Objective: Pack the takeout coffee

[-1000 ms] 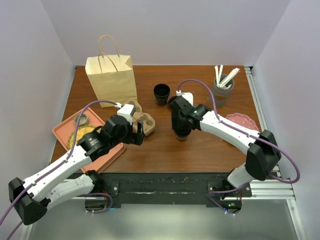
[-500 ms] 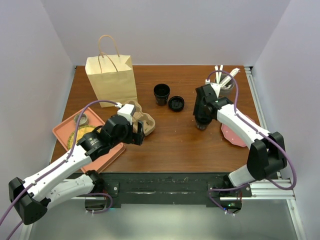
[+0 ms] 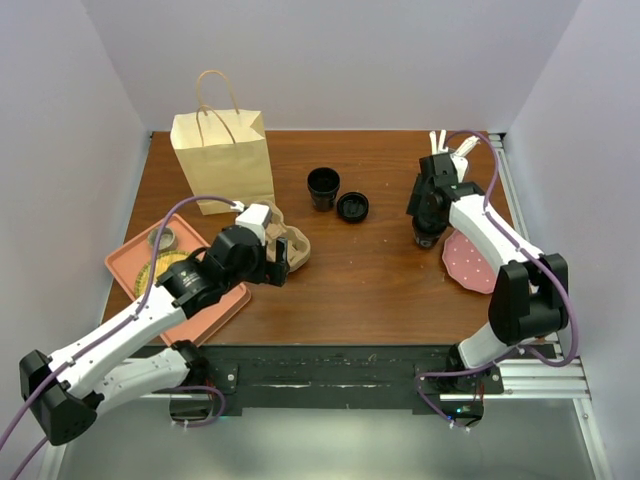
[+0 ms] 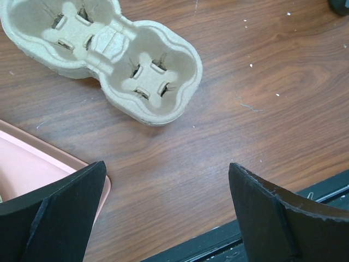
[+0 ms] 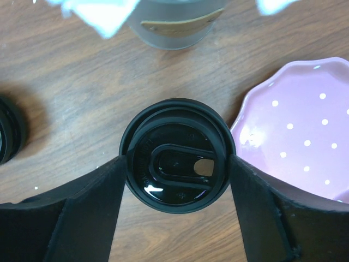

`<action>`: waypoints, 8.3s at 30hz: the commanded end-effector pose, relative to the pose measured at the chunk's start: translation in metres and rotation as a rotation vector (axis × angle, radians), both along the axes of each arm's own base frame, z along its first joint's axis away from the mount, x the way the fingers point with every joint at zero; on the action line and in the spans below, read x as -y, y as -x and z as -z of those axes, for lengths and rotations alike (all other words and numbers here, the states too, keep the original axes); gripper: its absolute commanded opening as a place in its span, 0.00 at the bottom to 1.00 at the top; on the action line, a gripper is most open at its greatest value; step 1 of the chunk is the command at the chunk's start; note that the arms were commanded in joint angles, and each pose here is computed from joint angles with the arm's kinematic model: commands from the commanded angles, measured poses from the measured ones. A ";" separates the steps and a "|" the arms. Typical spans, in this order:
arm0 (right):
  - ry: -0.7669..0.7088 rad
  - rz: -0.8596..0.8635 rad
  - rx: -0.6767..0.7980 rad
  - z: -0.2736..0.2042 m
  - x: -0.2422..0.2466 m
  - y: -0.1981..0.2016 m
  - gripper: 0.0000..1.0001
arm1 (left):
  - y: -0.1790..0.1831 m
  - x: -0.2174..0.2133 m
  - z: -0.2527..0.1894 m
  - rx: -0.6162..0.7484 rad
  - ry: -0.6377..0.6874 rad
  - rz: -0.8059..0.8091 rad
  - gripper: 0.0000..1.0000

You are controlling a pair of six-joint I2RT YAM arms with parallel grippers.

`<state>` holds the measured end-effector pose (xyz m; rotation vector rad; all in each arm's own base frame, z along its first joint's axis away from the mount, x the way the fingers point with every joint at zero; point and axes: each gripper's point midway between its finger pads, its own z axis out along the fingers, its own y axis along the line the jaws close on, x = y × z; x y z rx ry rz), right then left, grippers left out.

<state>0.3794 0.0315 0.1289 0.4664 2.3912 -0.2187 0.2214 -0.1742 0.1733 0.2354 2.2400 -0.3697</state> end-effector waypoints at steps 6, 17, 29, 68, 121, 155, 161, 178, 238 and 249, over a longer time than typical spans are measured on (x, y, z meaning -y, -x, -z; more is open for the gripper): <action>0.006 -0.027 0.016 -0.041 -0.003 -0.007 0.93 | -0.021 0.000 -0.028 0.082 0.001 -0.056 1.00; -0.036 -0.095 0.118 -0.129 -0.016 -0.007 0.96 | -0.058 -0.032 -0.080 0.171 -0.129 -0.313 1.00; -0.282 -0.529 0.128 -0.171 -0.128 0.057 0.93 | -0.168 -0.075 -0.218 0.324 -0.073 -0.758 0.80; -0.415 -0.554 0.132 -0.176 -0.154 0.063 0.88 | -0.294 -0.259 -0.118 0.122 -0.024 -0.725 0.47; -0.400 -0.587 0.228 -0.213 -0.155 0.054 0.89 | -0.285 -0.200 -0.256 0.378 0.311 -0.526 0.00; -0.426 -0.538 0.387 -0.251 -0.084 0.183 0.92 | -0.026 0.078 -0.209 -0.113 0.842 0.119 0.00; -0.474 -0.544 0.330 -0.220 -0.089 0.194 0.92 | -0.020 0.081 -0.178 -0.136 0.802 0.120 0.00; -0.583 -0.389 0.133 -0.186 -0.102 0.193 0.86 | -0.015 0.069 -0.107 -0.183 0.633 0.103 0.22; -0.186 -0.823 -0.038 -0.169 -0.092 0.179 0.00 | -0.033 0.049 -0.194 0.039 0.468 0.122 0.61; -0.261 -0.912 -0.090 -0.160 -0.109 0.187 0.08 | -0.050 0.035 -0.190 0.059 0.387 0.033 0.62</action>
